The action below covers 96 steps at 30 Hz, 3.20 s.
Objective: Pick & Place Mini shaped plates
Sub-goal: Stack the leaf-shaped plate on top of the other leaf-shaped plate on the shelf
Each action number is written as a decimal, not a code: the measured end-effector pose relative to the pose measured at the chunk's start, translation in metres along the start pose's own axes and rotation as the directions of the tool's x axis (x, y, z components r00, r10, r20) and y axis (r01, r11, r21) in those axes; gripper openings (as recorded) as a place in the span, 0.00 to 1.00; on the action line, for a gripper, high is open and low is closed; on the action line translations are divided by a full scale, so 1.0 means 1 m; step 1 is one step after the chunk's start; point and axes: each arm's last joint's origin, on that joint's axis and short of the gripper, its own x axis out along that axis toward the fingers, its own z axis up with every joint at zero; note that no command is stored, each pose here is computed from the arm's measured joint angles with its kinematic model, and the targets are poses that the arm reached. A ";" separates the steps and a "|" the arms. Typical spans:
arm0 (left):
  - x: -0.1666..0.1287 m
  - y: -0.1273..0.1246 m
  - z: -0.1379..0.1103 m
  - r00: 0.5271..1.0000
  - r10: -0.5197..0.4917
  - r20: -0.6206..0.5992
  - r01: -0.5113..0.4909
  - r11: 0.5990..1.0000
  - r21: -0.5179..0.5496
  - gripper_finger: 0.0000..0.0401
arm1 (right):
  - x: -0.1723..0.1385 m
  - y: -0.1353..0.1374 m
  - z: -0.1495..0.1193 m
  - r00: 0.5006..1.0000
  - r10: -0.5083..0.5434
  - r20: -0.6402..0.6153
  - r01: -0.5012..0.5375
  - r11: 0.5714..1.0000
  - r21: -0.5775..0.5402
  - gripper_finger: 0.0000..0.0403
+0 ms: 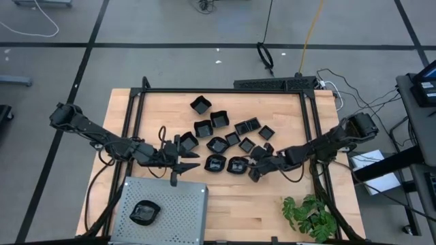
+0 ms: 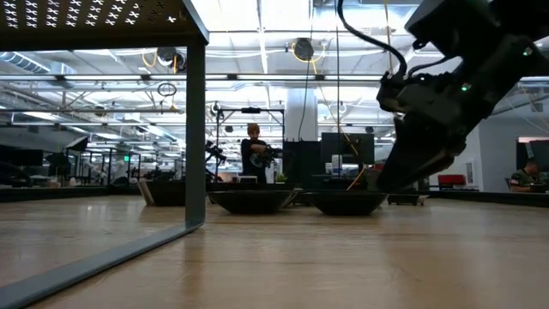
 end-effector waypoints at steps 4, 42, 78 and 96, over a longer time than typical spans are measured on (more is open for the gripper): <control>0.000 0.000 0.000 1.000 0.000 0.000 0.000 1.000 0.000 0.38 | 0.003 -0.010 0.004 0.994 -0.104 0.032 0.106 0.993 -0.045 0.45; 0.000 0.000 0.000 1.000 0.000 -0.001 0.000 1.000 0.018 0.38 | 0.005 0.074 0.044 0.970 0.228 -0.080 -0.216 0.667 -0.713 0.00; 0.000 0.000 -0.002 1.000 0.005 -0.021 -0.004 1.000 0.009 0.38 | -0.067 0.029 0.072 0.977 -0.150 0.152 0.206 0.851 -0.483 0.00; 0.000 0.001 -0.004 0.999 0.007 -0.035 -0.006 0.999 0.032 0.38 | -0.075 0.010 0.034 0.982 -0.023 0.190 0.096 0.919 -0.382 0.00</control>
